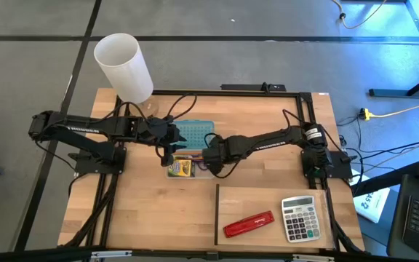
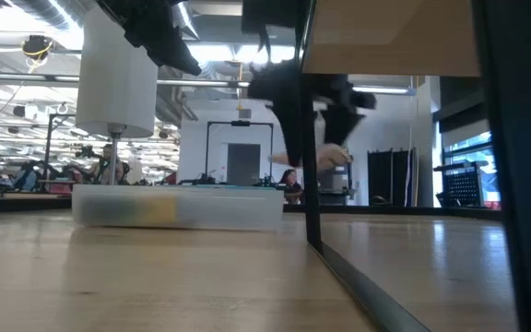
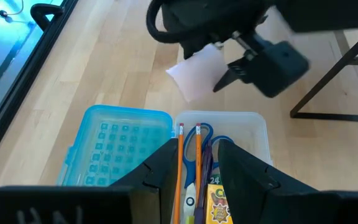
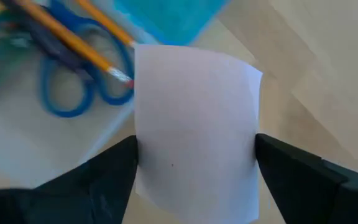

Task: Pack school essentials
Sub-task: Put the pink sticky notes into the blue supply box

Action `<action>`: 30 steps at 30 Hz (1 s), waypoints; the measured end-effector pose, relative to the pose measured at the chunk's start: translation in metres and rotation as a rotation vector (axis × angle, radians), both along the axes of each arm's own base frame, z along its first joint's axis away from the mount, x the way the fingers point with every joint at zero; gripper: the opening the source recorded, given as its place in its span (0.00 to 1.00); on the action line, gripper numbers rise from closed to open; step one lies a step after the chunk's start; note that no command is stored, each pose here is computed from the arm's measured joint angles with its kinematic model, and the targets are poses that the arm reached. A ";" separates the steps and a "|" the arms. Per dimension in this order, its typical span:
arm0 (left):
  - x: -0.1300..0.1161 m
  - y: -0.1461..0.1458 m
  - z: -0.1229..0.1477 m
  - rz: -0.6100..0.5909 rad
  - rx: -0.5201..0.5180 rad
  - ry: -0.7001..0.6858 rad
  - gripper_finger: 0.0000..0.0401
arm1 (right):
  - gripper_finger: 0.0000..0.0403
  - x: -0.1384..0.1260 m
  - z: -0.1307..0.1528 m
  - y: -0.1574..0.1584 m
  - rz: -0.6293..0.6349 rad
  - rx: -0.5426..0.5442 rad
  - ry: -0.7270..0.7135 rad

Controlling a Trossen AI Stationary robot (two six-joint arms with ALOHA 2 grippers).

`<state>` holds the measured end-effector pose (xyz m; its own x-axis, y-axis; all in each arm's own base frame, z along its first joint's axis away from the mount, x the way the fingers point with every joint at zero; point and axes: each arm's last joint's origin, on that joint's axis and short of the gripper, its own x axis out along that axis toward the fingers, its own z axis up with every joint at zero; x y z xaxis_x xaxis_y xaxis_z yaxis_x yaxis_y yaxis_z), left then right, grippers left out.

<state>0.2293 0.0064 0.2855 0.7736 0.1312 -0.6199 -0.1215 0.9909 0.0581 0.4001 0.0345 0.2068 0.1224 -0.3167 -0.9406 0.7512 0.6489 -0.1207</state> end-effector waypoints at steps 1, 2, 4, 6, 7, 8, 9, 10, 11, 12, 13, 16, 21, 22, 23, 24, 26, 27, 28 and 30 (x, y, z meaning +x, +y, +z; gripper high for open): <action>0.000 0.000 0.000 0.000 0.000 0.000 0.27 | 0.79 0.002 0.004 0.000 0.030 -0.002 -0.007; 0.000 0.000 0.000 -0.001 0.000 -0.001 0.27 | 0.79 0.004 0.009 0.000 0.061 -0.004 -0.013; 0.000 0.000 0.000 0.000 0.000 0.000 0.27 | 0.79 0.009 0.017 0.000 0.149 -0.014 -0.027; 0.000 0.000 0.000 0.000 0.000 0.000 0.27 | 0.79 0.014 0.022 0.001 0.260 -0.032 -0.039; 0.000 0.000 0.000 0.000 0.000 0.000 0.27 | 0.79 0.016 0.022 0.002 0.322 -0.033 -0.043; 0.000 0.000 0.000 0.000 0.000 0.000 0.27 | 0.79 0.018 0.023 0.002 0.380 -0.028 -0.051; 0.000 0.000 0.000 0.000 0.000 0.000 0.27 | 0.79 0.020 0.023 0.003 0.431 -0.018 -0.063; 0.000 0.000 0.000 0.000 0.000 0.000 0.27 | 0.79 0.023 0.024 0.003 0.473 -0.003 -0.080; 0.000 0.000 0.000 0.000 0.000 0.000 0.27 | 0.79 0.025 0.024 0.004 0.512 0.008 -0.099; 0.000 0.000 0.000 0.000 0.000 0.000 0.27 | 0.79 0.027 0.025 0.004 0.544 0.012 -0.118; 0.000 0.000 0.000 0.000 0.000 0.000 0.27 | 0.79 0.029 0.026 0.005 0.572 0.008 -0.134; 0.000 0.000 0.000 0.000 0.000 0.001 0.27 | 0.79 0.033 0.027 0.006 0.645 0.001 -0.161; 0.000 -0.001 0.000 -0.002 0.000 0.004 0.27 | 0.79 0.037 0.019 0.007 0.735 0.011 -0.162; 0.000 -0.001 0.000 -0.004 0.000 0.005 0.27 | 0.79 0.038 0.014 0.008 0.753 0.008 -0.145; 0.000 -0.002 0.000 -0.007 0.000 0.004 0.27 | 0.79 0.040 0.012 0.008 0.760 0.005 -0.149; 0.000 -0.002 0.000 -0.010 0.000 0.006 0.27 | 0.79 0.041 0.010 0.008 0.771 0.005 -0.142; -0.001 -0.004 0.000 -0.023 -0.005 0.007 0.27 | 0.79 0.042 0.004 0.008 0.793 0.006 -0.127; -0.001 -0.005 0.000 -0.028 -0.007 0.009 0.27 | 0.79 0.043 0.002 0.009 0.806 0.005 -0.121; -0.001 -0.007 -0.001 -0.035 -0.009 0.015 0.27 | 0.79 0.043 0.000 0.009 0.815 0.008 -0.107; -0.002 -0.010 -0.002 -0.049 -0.008 0.024 0.27 | 0.79 0.045 -0.003 0.009 0.834 0.005 -0.111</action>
<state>0.2275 -0.0031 0.2839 0.7636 0.0887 -0.6396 -0.0719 0.9960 0.0524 0.4450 0.0435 0.2040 0.4063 -0.0768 -0.9105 0.0324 0.9970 -0.0697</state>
